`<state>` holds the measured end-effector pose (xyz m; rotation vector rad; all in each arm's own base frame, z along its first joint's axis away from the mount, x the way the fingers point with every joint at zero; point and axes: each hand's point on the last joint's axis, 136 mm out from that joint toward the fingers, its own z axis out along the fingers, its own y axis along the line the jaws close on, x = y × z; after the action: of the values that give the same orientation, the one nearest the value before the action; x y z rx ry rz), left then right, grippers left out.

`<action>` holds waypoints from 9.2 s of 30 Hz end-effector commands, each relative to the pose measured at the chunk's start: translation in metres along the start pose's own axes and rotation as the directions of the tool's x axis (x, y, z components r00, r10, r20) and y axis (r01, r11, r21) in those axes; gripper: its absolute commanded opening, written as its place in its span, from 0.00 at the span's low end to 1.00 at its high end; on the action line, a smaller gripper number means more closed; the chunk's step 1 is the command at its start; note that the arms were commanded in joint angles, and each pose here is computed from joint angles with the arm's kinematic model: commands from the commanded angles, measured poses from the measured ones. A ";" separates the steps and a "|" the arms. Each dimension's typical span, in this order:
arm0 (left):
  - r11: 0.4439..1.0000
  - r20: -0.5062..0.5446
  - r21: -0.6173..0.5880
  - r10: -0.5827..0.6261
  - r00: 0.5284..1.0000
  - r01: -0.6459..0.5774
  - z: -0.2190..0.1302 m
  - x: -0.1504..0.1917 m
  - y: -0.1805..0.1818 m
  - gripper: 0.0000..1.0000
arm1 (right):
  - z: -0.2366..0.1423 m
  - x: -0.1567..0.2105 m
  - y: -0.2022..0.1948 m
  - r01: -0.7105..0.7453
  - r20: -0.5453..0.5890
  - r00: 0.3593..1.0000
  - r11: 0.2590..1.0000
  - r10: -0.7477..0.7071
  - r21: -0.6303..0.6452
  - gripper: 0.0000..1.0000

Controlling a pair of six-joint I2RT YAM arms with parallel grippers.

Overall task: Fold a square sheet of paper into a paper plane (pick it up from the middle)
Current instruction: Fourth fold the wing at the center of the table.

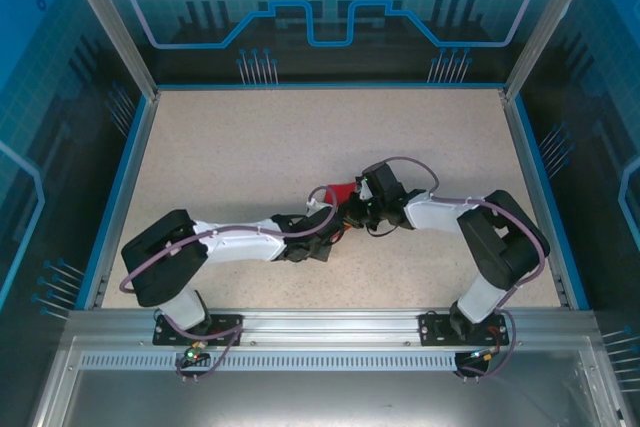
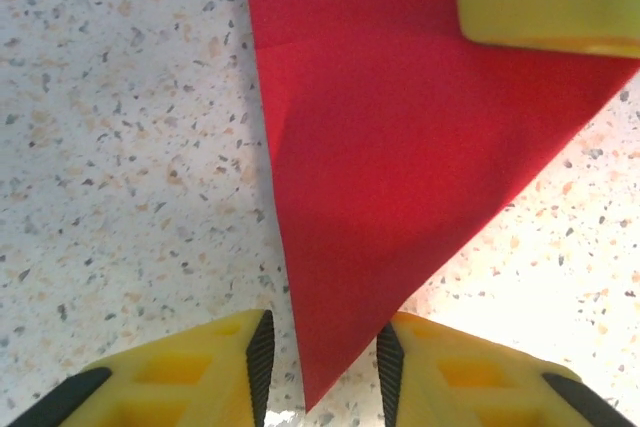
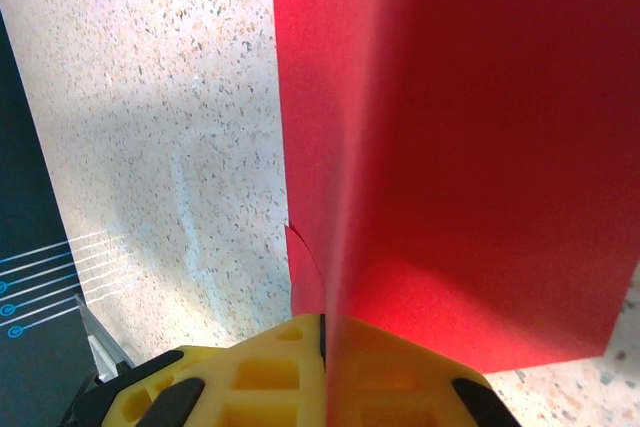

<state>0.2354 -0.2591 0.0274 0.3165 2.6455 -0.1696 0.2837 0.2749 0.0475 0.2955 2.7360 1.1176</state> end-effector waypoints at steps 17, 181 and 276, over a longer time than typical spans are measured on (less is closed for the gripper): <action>0.962 0.274 0.270 -0.124 0.954 0.047 -0.074 -0.040 -0.013 0.66 | -0.005 0.003 -0.003 -0.027 0.031 0.999 0.999 0.026 0.047 0.05; 0.703 -0.244 0.646 -0.179 0.953 0.297 0.018 -0.024 0.010 0.09 | 0.036 -0.027 0.016 0.038 -0.030 0.999 0.999 -0.038 0.000 0.10; 0.669 -0.354 0.602 -0.265 0.897 0.436 0.016 -0.015 0.018 0.18 | 0.044 -0.018 -0.007 0.025 -0.038 0.999 0.999 -0.024 0.030 0.12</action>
<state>0.2624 -0.2540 0.0192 0.0106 2.7277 -1.3512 0.3087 0.3034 0.0263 0.1860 2.7654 1.1164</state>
